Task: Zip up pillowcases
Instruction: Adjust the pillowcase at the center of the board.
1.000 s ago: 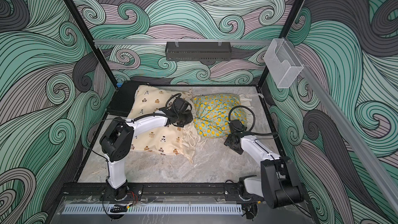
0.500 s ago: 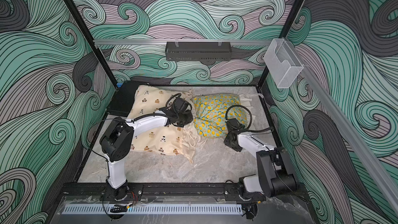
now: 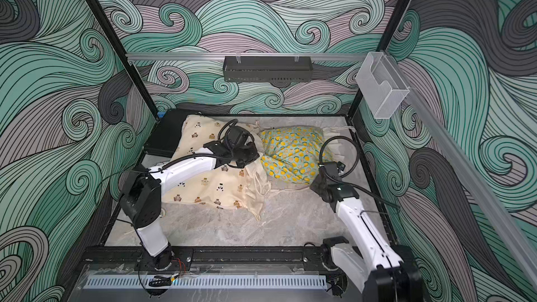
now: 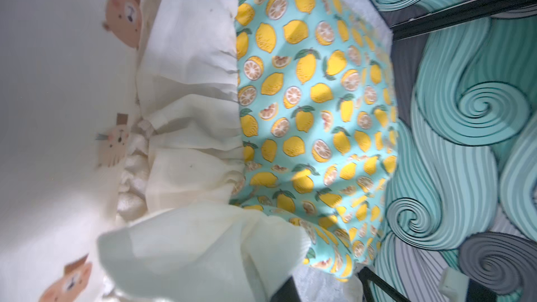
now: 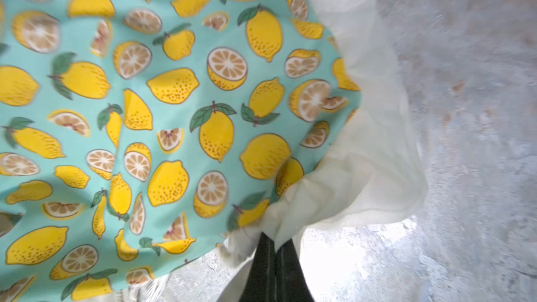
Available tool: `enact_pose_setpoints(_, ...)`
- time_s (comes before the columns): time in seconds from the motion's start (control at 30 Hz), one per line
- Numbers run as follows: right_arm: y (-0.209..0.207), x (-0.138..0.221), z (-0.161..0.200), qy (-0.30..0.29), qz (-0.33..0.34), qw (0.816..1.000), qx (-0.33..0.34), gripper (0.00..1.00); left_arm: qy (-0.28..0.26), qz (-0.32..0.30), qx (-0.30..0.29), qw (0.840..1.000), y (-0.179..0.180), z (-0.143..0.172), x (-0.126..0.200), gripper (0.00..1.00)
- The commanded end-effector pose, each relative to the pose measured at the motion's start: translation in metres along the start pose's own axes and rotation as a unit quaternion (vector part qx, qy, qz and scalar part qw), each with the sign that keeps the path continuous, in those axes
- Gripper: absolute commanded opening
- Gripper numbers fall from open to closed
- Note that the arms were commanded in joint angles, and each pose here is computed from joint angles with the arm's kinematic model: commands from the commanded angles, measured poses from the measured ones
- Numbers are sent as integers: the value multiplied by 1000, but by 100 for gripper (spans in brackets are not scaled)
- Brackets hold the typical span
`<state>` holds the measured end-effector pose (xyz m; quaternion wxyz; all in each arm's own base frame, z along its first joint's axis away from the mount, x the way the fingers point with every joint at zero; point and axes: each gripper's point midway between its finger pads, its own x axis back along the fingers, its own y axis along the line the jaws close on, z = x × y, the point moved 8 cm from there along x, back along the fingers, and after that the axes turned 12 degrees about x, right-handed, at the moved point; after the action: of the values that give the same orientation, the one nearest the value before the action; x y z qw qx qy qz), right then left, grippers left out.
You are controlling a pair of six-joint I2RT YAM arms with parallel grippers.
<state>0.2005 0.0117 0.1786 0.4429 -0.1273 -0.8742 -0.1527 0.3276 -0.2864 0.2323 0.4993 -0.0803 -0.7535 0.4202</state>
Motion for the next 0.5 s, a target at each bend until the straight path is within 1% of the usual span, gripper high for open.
enact_pose_setpoints(0.0,-12,29,1,-3,2,1000,-6,0,-30,47,10,998,-17,-2,47,0)
enact_pose_setpoints(0.07,-18,53,-8,-32,-5,999,-15,0,-53,53,7,997,-20,-6,65,0)
enact_pose_setpoints(0.13,-23,72,-17,-58,-6,998,-31,0,-80,44,1,996,-20,-11,77,0)
enact_pose_setpoints(0.23,-25,86,-29,-78,-19,995,-53,0,-118,19,-9,993,-14,-22,78,0)
enact_pose_setpoints(0.27,-24,85,-33,-72,-20,996,-58,0,-121,1,-7,993,-9,-27,72,0)
enact_pose_setpoints(0.33,-22,77,-38,-49,-25,996,-69,0,-104,-23,-3,994,-1,-34,51,0)
enact_pose_setpoints(0.4,-18,67,-45,-37,-41,996,-69,0,-76,-47,3,996,9,-37,27,0)
enact_pose_setpoints(0.47,-17,52,-47,-20,-33,997,-71,0,-34,-70,6,997,18,-35,1,0)
